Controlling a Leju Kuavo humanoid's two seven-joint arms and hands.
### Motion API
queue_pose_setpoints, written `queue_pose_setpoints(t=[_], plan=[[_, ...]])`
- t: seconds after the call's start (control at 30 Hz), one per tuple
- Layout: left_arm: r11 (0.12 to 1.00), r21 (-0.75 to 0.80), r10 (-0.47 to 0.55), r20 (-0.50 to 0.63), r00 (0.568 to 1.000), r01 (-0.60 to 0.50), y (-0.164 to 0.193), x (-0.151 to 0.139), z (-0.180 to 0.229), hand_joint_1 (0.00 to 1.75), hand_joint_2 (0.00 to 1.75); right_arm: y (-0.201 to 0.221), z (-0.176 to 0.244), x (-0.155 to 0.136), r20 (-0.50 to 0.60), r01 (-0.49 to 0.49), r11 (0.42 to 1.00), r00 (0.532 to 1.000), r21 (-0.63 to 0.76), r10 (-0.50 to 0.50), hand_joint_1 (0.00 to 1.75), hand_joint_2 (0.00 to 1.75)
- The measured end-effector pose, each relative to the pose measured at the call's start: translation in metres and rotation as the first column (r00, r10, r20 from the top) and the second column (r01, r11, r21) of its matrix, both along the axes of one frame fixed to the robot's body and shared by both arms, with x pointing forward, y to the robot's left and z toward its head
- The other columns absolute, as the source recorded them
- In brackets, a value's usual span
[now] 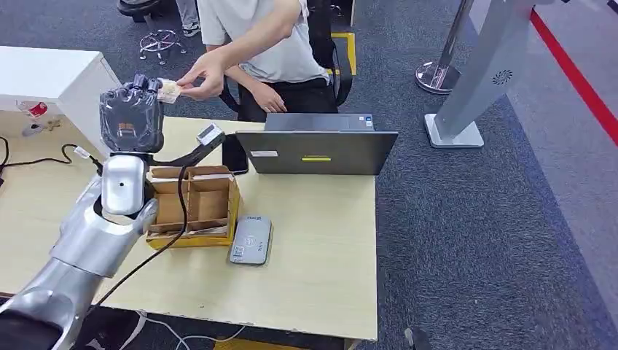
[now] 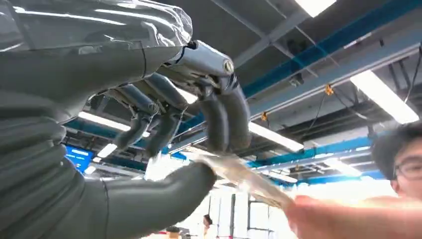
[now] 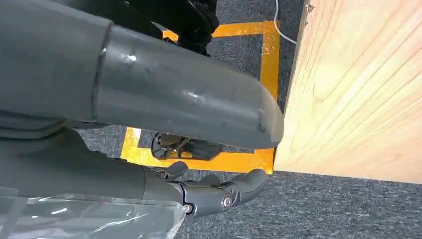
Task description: Pass the card to the sensor for recognition and then transmit it.
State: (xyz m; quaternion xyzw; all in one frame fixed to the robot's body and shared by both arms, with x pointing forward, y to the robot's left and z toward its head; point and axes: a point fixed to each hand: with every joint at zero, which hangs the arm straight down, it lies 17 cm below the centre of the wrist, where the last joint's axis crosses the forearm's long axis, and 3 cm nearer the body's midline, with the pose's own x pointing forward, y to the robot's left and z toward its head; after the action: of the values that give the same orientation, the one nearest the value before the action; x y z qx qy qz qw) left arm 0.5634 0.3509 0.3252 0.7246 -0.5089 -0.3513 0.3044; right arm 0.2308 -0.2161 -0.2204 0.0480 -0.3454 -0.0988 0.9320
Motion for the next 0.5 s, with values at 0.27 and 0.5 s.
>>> queue_pose_setpoints(t=[0.27,0.5], plan=[[1.0,-0.006,-0.001,-0.027,1.0,0.001,-0.003,0.003,-0.011,0.0,1.75,0.001,0.0,0.0,0.0,-0.007,1.0,1.0,-0.003,0.007,0.0,0.0],[0.994,-0.033,-0.11,-0.068,0.992,0.108,-0.051,-0.005,-0.028,0.0,1.75,-0.005,0.0,-0.002,0.007,0.024,1.0,1.0,-0.002,-0.024,0.0,0.0]])
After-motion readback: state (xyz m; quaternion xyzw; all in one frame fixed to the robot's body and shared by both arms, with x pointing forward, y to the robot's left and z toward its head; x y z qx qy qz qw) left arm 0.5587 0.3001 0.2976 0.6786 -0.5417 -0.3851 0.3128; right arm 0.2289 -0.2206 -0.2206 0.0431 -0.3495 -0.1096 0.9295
